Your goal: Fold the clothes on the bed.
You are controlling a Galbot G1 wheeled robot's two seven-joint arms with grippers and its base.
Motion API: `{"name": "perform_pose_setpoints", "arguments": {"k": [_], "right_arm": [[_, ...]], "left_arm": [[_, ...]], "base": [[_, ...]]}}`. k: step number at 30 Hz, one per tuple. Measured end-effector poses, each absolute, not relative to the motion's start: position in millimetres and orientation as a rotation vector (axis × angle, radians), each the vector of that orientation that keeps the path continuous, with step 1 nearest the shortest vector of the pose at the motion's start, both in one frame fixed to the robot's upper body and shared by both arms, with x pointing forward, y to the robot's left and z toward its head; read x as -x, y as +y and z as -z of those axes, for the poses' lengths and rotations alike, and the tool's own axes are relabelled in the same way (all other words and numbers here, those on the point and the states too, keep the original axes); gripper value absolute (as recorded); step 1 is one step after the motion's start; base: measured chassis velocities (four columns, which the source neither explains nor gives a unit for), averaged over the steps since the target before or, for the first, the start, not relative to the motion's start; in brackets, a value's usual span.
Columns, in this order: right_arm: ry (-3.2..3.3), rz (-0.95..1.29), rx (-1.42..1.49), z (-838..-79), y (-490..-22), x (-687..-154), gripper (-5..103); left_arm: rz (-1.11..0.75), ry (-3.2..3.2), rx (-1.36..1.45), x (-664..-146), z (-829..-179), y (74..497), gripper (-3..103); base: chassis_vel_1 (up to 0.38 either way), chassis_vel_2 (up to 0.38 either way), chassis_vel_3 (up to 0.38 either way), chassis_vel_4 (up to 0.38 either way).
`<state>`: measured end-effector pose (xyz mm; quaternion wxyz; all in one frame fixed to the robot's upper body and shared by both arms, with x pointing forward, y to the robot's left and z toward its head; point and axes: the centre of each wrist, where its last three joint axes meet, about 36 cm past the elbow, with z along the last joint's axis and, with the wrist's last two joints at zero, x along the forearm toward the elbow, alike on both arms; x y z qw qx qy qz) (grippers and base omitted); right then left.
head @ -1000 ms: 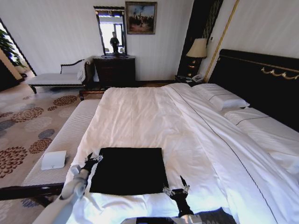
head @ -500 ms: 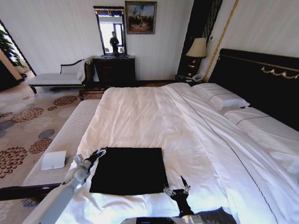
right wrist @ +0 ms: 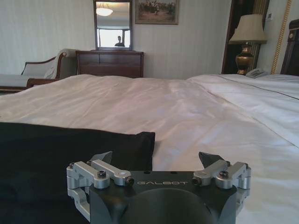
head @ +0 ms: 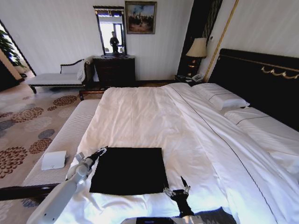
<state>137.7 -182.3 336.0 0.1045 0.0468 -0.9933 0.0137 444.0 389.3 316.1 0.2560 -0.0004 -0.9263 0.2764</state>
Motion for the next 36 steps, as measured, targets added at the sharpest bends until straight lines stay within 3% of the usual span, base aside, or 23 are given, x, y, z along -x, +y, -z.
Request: {"name": "perform_pose_setpoints", "arguments": {"k": [7, 9, 11, 15, 21, 24, 27, 31, 36], "right_arm": [[-2.923, -0.06, -0.154, -336.2, -182.0, -134.1, 100], [-2.924, -0.059, -0.154, -336.7, -181.9, -134.2, 100], [-2.925, -0.059, -0.154, -336.8, -181.8, -134.3, 100], [-2.926, -0.057, -0.155, -337.0, -181.4, -135.1, 100], [-2.925, -0.057, -0.16, -336.7, -180.1, -134.8, 100], [-2.923, -0.058, -0.159, -335.9, -180.0, -134.4, 100], [-2.923, -0.058, -0.159, -335.8, -180.1, -134.4, 100], [-2.922, -0.054, -0.155, -336.0, -180.4, -134.7, 100], [-2.92, -0.05, -0.15, -335.9, -180.4, -134.7, 100]], "left_arm": [[-0.741, -2.515, -0.012, -448.3, -312.4, 380.9, 97], [-0.718, -2.517, -0.024, -448.6, -310.8, 379.1, 89], [-0.707, -2.518, -0.031, -448.6, -310.1, 378.7, 89], [-0.671, -2.524, -0.044, -446.5, -309.1, 379.7, 66], [-0.657, -2.537, -0.048, -444.9, -309.8, 380.2, 51], [-0.659, -2.544, -0.046, -444.2, -309.8, 378.2, 34], [-0.659, -2.547, -0.043, -443.9, -309.6, 376.6, 29], [-0.661, -2.551, -0.034, -443.5, -311.1, 374.7, 7], [-0.665, -2.556, -0.033, -443.3, -312.0, 374.8, 0]], "base": [[0.0, 0.0, 0.0, 0.0], [0.0, 0.0, 0.0, 0.0], [0.0, 0.0, 0.0, 0.0], [0.0, 0.0, 0.0, 0.0], [0.0, 0.0, 0.0, 0.0], [0.0, 0.0, 0.0, 0.0], [0.0, 0.0, 0.0, 0.0], [0.0, 0.0, 0.0, 0.0], [0.0, 0.0, 0.0, 0.0]]}}
